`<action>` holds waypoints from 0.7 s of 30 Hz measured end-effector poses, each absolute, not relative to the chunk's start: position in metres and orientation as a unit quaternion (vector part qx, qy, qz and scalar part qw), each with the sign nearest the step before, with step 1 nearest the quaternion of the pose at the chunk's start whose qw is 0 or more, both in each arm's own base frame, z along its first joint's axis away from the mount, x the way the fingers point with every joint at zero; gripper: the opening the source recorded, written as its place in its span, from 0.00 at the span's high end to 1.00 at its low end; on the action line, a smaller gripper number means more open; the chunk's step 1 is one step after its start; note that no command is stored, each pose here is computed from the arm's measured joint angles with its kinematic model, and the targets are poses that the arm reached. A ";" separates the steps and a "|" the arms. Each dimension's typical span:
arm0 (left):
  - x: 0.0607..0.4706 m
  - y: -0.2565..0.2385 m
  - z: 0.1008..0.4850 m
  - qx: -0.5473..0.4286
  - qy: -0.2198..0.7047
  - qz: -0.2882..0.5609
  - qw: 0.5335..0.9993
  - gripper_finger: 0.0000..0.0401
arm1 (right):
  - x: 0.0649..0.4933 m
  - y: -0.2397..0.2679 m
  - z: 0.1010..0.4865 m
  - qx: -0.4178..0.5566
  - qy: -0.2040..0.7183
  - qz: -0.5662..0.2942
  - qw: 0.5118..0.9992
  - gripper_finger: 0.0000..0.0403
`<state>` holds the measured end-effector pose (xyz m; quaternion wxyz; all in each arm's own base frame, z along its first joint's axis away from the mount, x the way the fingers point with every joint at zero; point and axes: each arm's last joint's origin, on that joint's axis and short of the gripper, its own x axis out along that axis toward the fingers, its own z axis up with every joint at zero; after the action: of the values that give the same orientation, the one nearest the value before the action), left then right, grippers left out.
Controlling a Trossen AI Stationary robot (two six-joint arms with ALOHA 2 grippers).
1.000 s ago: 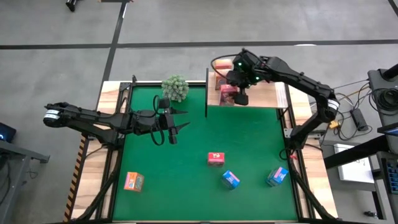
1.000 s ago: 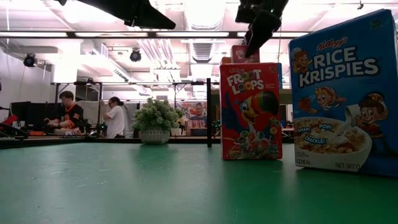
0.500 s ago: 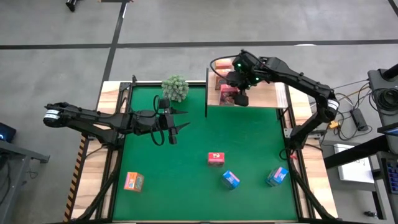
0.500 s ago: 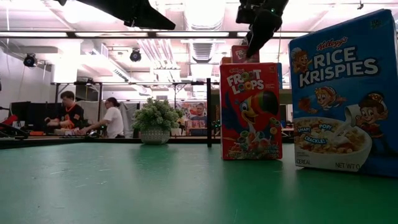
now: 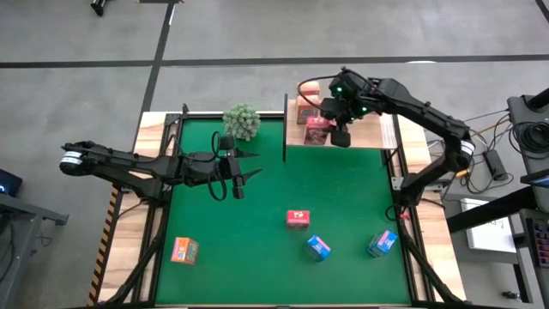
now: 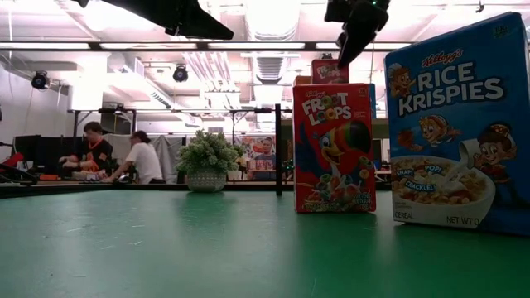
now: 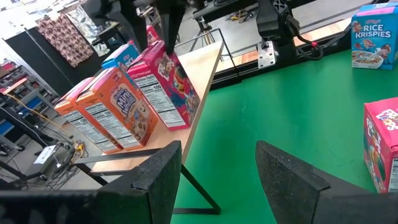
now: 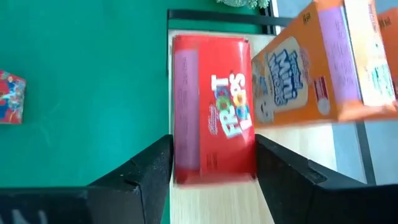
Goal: Stack cereal on shelf
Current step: Put the left red cereal box on the shelf
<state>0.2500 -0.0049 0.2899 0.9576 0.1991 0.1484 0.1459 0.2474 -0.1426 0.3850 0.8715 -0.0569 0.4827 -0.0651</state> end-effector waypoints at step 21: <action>0.250 -0.005 0.290 0.199 0.147 0.146 0.958 0.53 | 0.222 -0.137 0.405 -0.019 0.454 -0.135 0.880 0.50</action>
<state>0.2500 -0.0049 0.2901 0.9578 0.1989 0.1475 0.1461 0.2221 -0.1371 0.4054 0.8805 -0.0188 0.4540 -0.1352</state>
